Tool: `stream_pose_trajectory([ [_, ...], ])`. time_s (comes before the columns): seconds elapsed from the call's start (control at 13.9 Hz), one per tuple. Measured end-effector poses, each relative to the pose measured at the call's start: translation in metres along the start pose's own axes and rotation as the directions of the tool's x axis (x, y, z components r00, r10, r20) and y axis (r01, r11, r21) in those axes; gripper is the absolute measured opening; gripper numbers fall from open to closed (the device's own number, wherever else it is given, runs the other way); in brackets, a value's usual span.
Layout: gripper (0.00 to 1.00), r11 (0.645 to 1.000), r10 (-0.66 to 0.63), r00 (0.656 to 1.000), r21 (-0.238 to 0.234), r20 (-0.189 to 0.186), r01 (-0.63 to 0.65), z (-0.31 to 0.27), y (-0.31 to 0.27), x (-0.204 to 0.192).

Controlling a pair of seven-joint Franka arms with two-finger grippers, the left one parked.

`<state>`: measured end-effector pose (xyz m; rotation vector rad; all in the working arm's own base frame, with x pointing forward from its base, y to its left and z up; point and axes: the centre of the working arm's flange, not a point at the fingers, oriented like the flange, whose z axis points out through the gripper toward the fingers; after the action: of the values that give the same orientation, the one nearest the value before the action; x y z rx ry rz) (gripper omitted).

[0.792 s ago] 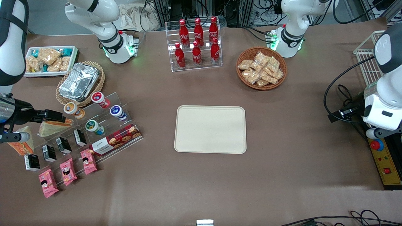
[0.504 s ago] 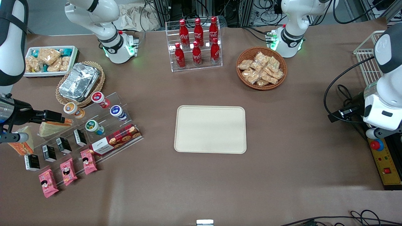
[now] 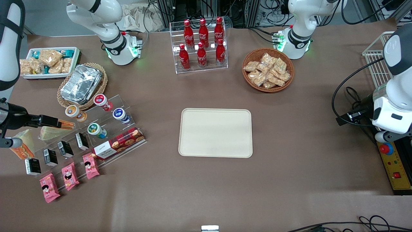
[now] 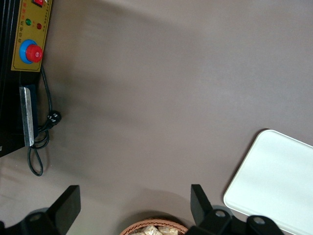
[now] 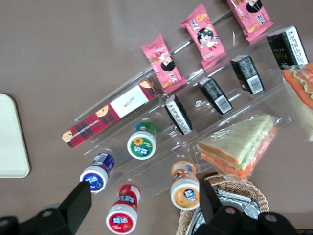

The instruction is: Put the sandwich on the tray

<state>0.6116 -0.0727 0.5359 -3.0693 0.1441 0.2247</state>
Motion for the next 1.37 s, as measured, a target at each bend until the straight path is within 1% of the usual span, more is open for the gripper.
stream_pose_trajectory([
  [0.14,0.99,0.999,-0.003,1.0,-0.039,0.016,0.003,0.006,0.018,-0.001],
  [0.29,0.99,0.997,-0.058,0.998,-0.044,0.02,0.059,0.007,0.042,-0.003],
  [0.58,0.98,0.982,-0.184,0.983,-0.041,-0.016,0.183,0.004,0.121,-0.01],
  [0.72,0.98,0.971,-0.234,0.972,-0.048,-0.027,0.233,0.007,0.147,-0.013],
  [0.79,0.98,0.963,-0.265,0.964,-0.064,-0.028,0.263,0.009,0.153,-0.011],
  [0.86,0.98,0.95,-0.302,0.953,-0.09,-0.029,0.299,0.011,0.158,-0.008],
  [0.94,0.98,0.932,-0.347,0.937,-0.119,-0.032,0.341,0.014,0.16,-0.002],
  [1.15,0.98,0.884,-0.446,0.894,-0.181,-0.043,0.432,0.031,0.18,0.015],
  [1.22,0.98,0.871,-0.467,0.883,-0.193,-0.041,0.451,0.039,0.19,0.019],
  [1.37,0.98,0.861,-0.483,0.875,-0.201,-0.033,0.468,0.056,0.207,0.025],
])
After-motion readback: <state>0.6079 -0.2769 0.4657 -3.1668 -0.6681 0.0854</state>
